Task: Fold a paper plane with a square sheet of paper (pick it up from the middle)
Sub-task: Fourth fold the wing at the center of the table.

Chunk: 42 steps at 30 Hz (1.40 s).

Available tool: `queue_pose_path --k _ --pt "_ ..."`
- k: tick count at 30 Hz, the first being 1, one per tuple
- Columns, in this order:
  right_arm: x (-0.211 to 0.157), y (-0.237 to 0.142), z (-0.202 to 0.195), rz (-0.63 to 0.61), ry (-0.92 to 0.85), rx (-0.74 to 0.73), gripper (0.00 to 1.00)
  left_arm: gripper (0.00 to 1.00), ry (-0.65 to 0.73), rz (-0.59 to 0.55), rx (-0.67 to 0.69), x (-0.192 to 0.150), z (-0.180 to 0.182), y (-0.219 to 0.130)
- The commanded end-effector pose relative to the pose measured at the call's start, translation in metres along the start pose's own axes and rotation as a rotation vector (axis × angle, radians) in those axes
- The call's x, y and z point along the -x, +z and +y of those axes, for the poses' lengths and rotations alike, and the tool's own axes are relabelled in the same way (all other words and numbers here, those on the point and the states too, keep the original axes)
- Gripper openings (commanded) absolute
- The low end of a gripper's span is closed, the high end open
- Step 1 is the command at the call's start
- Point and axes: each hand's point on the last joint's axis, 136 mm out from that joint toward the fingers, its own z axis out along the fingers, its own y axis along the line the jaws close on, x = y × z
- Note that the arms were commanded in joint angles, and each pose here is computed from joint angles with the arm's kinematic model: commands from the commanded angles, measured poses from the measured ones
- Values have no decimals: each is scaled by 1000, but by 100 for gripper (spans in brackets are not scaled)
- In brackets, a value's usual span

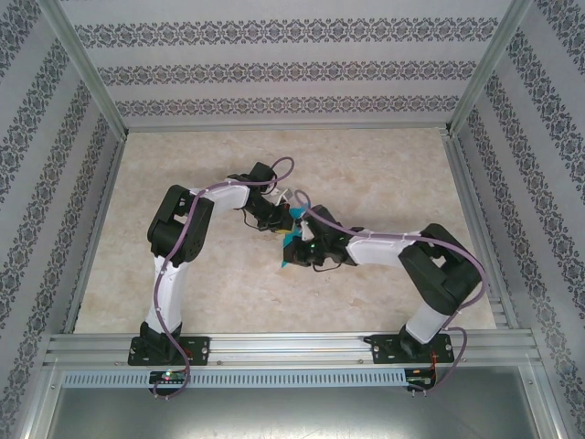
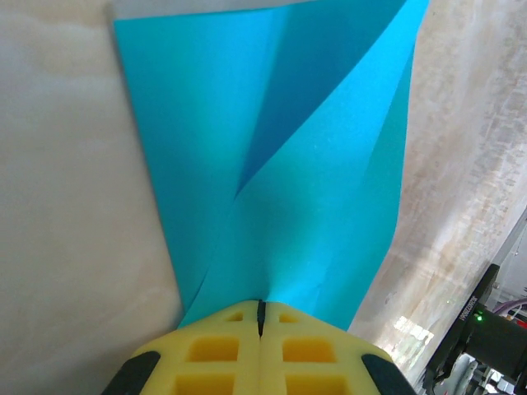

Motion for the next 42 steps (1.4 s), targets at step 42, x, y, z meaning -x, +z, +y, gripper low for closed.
queue_pose_path --k 42 --pt "126 3 -89 -120 97 -221 8 4 30 52 229 -22 51 19"
